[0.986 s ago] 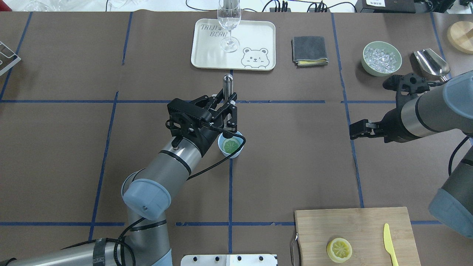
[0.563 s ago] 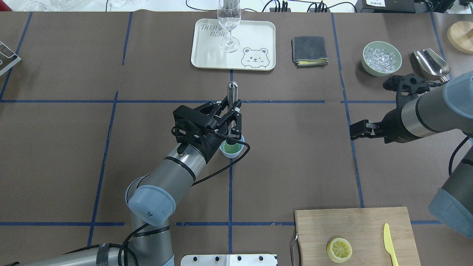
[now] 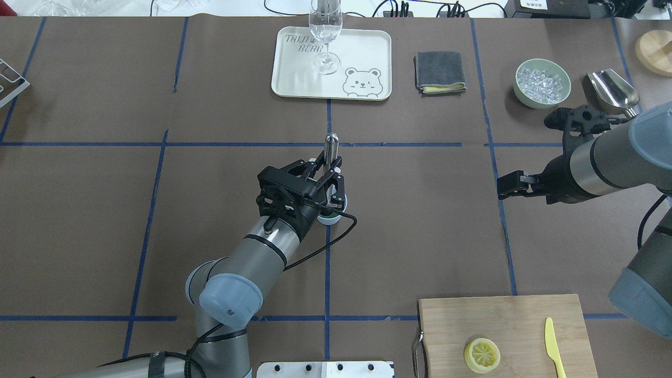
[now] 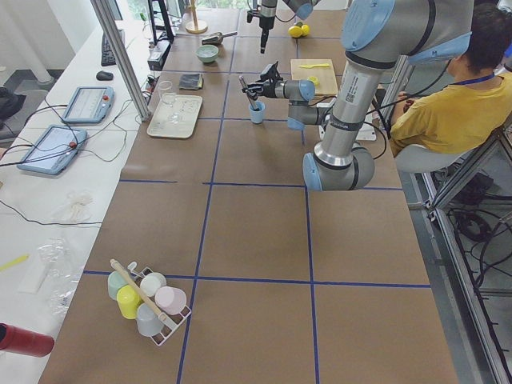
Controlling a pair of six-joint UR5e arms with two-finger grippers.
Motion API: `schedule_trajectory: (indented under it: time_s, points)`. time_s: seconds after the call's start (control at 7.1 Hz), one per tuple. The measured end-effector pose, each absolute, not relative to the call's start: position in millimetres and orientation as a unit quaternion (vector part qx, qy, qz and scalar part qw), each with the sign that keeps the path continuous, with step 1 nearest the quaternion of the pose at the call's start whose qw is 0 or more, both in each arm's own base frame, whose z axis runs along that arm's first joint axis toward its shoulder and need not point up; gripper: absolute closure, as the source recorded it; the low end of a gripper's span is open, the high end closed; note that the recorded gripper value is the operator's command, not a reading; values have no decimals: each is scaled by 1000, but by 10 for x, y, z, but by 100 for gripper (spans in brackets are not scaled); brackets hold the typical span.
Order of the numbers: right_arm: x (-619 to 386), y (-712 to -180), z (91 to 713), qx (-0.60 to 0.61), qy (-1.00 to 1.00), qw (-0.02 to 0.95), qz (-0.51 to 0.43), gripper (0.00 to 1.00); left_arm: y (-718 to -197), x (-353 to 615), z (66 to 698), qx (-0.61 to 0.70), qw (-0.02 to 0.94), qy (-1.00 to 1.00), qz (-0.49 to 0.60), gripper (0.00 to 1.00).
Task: Squeeze lemon into cup
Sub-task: 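Press the muddler down onto the lemon slice inside the cup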
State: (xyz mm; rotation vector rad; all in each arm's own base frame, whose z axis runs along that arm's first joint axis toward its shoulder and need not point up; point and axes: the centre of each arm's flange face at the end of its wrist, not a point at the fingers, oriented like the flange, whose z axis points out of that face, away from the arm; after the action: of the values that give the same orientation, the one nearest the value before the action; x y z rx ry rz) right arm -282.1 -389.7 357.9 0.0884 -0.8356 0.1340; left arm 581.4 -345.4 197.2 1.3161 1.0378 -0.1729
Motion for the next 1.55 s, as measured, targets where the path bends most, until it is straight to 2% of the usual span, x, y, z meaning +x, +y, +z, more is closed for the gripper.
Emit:
schedule_trajectory:
  time_s: [1.13,1.55]
  points:
    - [-2835,-3907,3553,44,-407,910,65,0,-3404,5886,1998,581,669,458,-64,100]
    - [-2828,-3897,3519,45,-411,908,64,0,-3341,5467,1423,623,634,457,-28,100]
